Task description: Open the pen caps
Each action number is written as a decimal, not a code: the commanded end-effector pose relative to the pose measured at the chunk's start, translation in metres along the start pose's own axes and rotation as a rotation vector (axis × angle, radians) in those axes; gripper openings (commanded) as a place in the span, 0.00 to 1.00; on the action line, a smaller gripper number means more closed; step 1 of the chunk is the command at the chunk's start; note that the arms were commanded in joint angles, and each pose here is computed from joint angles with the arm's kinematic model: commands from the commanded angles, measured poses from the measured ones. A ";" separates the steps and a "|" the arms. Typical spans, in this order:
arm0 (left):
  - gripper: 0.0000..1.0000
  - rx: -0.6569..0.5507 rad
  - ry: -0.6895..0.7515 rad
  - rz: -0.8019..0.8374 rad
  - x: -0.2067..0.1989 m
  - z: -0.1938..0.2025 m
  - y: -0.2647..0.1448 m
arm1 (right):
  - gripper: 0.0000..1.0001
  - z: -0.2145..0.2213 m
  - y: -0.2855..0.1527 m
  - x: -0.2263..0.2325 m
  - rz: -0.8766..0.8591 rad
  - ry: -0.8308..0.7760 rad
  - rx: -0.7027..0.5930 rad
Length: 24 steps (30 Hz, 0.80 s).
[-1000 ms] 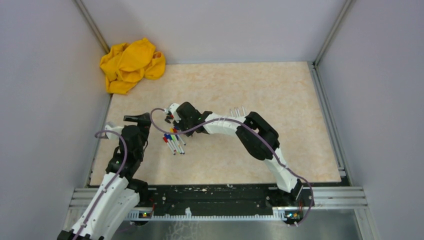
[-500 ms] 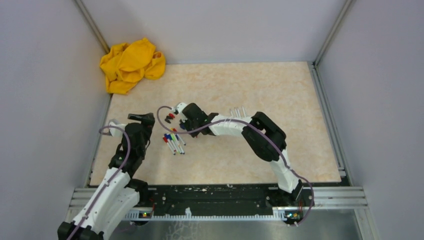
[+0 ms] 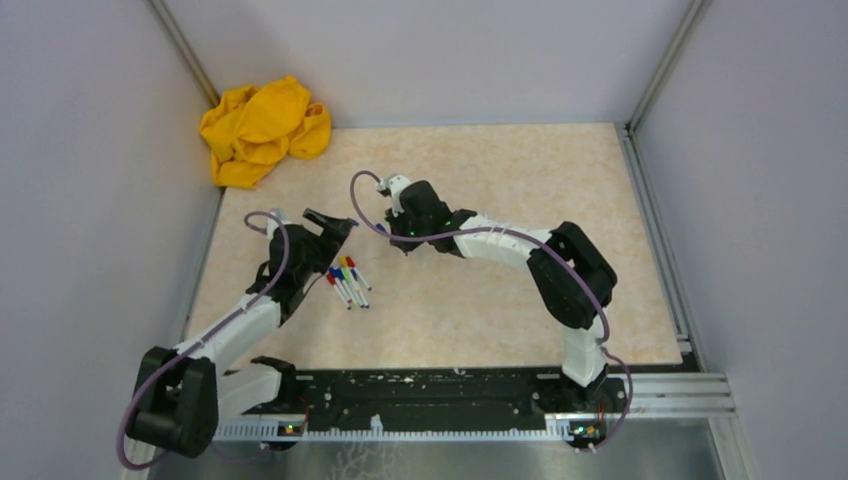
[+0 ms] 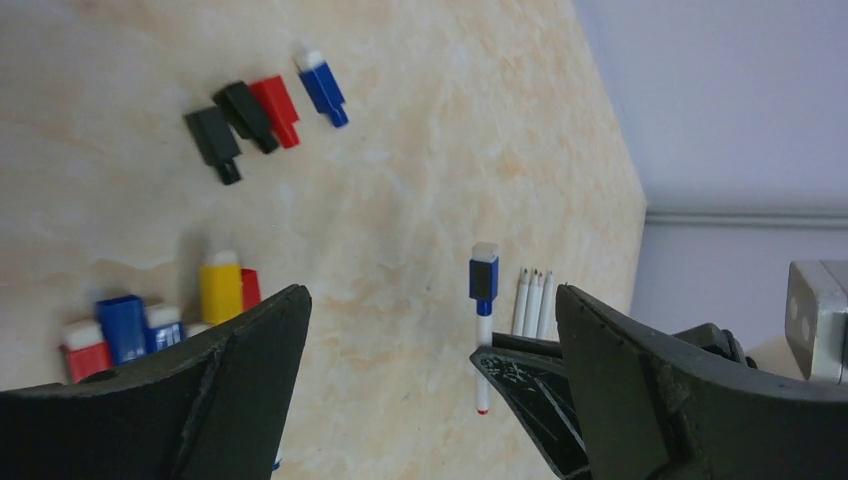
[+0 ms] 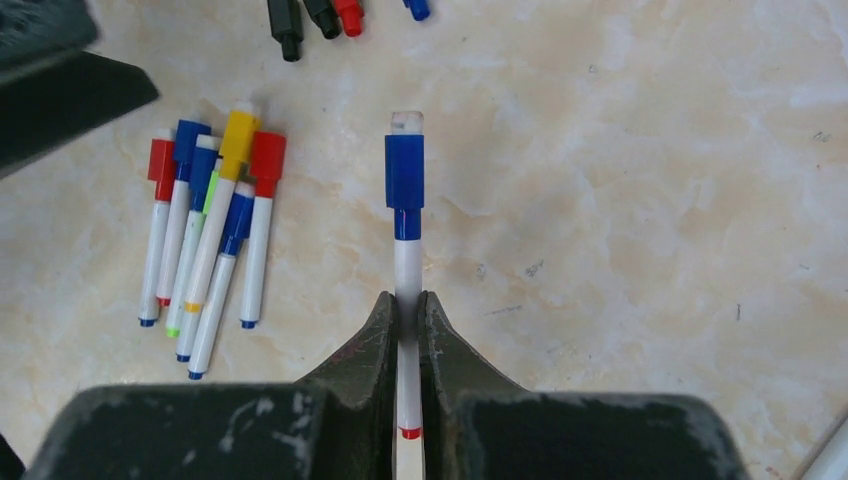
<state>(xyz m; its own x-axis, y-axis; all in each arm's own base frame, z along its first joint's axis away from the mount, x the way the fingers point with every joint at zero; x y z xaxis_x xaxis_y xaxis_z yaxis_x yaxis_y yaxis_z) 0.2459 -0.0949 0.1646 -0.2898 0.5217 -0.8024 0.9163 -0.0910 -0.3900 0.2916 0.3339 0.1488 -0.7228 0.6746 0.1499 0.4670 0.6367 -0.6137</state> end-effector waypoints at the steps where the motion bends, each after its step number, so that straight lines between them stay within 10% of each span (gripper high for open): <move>1: 0.97 0.157 0.036 0.254 -0.041 0.010 0.010 | 0.00 -0.018 -0.015 0.005 -0.058 0.031 -0.090; 24: 0.65 0.354 0.022 0.290 -0.056 0.061 0.056 | 0.00 -0.018 -0.039 -0.001 -0.057 0.061 -0.123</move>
<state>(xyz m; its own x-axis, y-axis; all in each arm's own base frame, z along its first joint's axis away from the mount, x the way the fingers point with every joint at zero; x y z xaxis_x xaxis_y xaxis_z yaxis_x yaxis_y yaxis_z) 0.2872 -0.1718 0.1421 -0.0984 0.4994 -0.8607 0.7936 -0.4825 -0.3707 0.2816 0.3157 0.1612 -0.7102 0.6673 0.2243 0.4555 0.6785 -0.5763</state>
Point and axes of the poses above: each gripper's point midway between its finger pads, its own y axis out along the fingers, its own x axis along the line the jaws close on, z = x × y, the point moved 9 cm from there along -y, back along the fingers, and after that the axes turned 1 degree about -y, right-handed, at the moved point
